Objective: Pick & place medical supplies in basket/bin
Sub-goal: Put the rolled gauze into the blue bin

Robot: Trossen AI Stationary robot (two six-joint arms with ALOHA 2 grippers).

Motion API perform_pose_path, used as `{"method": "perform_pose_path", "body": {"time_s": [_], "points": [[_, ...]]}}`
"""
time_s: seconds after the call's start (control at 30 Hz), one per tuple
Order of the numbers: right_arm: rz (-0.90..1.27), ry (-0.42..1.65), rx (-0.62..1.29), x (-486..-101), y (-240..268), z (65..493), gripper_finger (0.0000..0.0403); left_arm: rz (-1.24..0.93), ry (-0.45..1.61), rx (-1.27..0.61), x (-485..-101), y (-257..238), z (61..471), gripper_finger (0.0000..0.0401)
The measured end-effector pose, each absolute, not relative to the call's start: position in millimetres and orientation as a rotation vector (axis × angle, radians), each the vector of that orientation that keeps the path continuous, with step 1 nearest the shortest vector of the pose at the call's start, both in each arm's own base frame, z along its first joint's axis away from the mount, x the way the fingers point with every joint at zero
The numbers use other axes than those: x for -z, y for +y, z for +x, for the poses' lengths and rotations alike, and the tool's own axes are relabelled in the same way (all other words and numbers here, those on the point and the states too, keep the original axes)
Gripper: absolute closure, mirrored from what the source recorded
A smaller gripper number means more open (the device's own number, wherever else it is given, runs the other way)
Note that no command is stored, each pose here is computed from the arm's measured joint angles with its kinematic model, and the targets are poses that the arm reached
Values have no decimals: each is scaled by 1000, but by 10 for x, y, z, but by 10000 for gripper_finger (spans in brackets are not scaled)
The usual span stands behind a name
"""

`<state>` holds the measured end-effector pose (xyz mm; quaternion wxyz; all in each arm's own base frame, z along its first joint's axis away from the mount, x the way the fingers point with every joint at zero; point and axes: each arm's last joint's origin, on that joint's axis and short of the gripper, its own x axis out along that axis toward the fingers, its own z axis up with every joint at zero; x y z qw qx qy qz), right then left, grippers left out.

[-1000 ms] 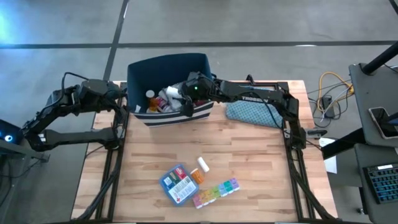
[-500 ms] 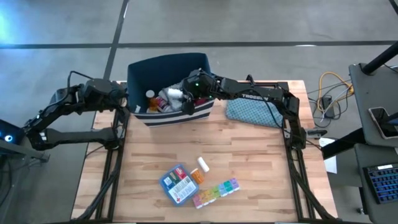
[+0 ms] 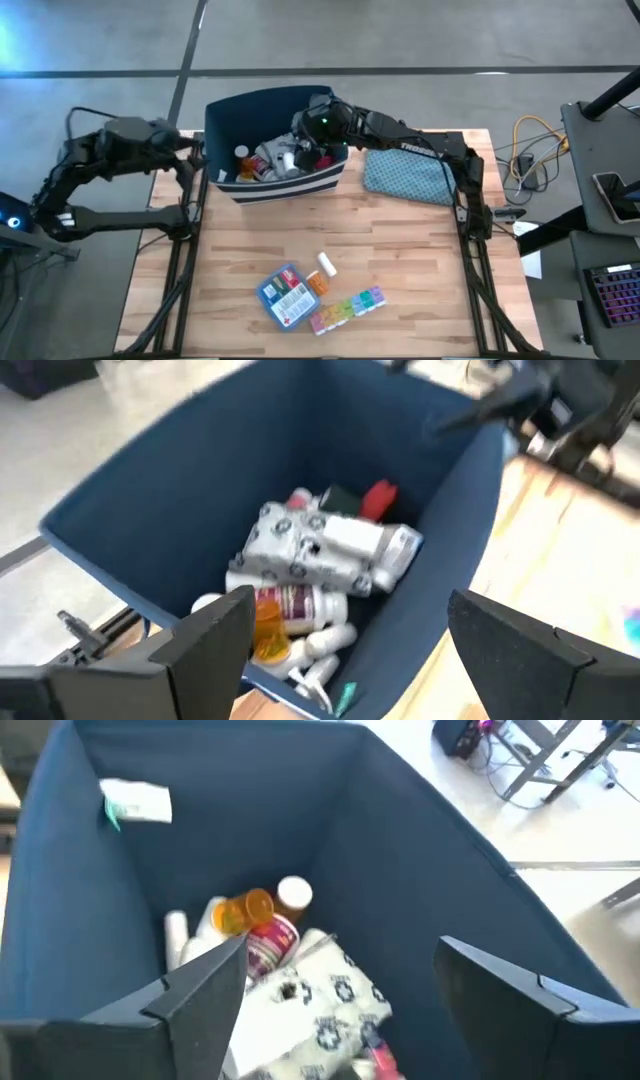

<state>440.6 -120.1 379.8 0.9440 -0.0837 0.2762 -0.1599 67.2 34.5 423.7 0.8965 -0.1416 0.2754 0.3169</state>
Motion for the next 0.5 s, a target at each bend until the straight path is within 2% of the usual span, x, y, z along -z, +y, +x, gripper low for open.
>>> {"method": "perform_pose_path", "body": {"time_s": [0.2, 0.5], "points": [[-213, 636, 280, -4008, -1061, 4270, 101, -411, 417, -613, -4389, 322, 665, 93], [-178, 968, 141, -3758, -692, 4060, 95, -483, 422, -522, -4252, 376, 904, 93]]}}
